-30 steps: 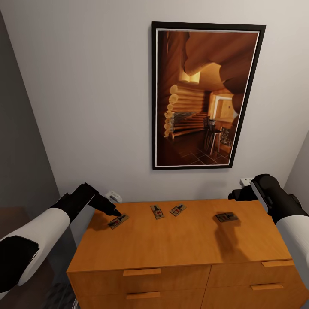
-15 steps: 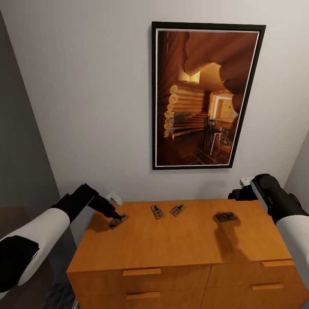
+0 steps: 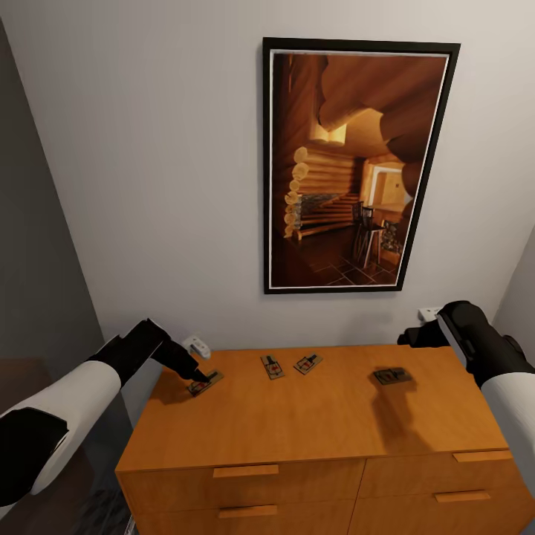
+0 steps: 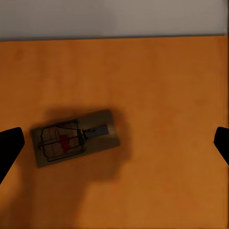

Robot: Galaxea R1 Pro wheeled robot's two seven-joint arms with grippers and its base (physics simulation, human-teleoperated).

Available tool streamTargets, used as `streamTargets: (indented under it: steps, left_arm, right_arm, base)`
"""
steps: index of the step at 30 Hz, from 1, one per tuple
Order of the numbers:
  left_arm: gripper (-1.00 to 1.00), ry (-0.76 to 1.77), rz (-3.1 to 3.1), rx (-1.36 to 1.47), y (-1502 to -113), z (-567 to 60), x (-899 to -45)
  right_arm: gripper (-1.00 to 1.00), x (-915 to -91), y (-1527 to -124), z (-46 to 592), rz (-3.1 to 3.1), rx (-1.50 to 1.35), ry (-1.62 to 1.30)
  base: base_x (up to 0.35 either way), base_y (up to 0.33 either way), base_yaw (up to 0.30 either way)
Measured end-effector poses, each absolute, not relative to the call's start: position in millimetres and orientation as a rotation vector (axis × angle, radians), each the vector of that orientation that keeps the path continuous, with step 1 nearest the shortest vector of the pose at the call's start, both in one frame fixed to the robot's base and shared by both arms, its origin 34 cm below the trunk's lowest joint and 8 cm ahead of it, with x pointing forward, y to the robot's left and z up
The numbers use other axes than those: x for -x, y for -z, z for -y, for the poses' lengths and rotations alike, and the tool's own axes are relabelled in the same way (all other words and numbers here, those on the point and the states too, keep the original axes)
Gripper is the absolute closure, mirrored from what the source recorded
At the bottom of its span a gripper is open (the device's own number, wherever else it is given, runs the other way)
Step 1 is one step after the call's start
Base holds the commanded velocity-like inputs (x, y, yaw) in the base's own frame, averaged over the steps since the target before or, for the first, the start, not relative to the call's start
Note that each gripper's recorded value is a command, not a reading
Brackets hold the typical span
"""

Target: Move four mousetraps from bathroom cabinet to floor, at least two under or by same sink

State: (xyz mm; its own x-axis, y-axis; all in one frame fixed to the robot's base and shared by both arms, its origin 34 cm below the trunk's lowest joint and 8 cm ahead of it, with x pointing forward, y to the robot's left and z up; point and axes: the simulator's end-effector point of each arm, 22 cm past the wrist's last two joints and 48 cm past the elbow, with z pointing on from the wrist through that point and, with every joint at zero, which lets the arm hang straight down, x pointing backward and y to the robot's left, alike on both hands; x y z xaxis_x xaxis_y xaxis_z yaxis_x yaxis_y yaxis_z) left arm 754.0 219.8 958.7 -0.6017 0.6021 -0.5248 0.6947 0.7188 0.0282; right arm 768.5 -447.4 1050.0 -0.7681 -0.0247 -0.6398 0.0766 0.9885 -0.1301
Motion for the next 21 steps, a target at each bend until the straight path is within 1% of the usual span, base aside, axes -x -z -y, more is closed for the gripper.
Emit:
streamTargets:
  steps: [21]
  left_arm:
    - [-1.0,0.235,-2.416,-0.981,-958.5,-221.2,-754.8]
  right_arm:
    - [-1.0,-766.7,-1051.3,454.6,-2.439,-0.044,0.205]
  base:
    - [-0.02,0.0,0.0]
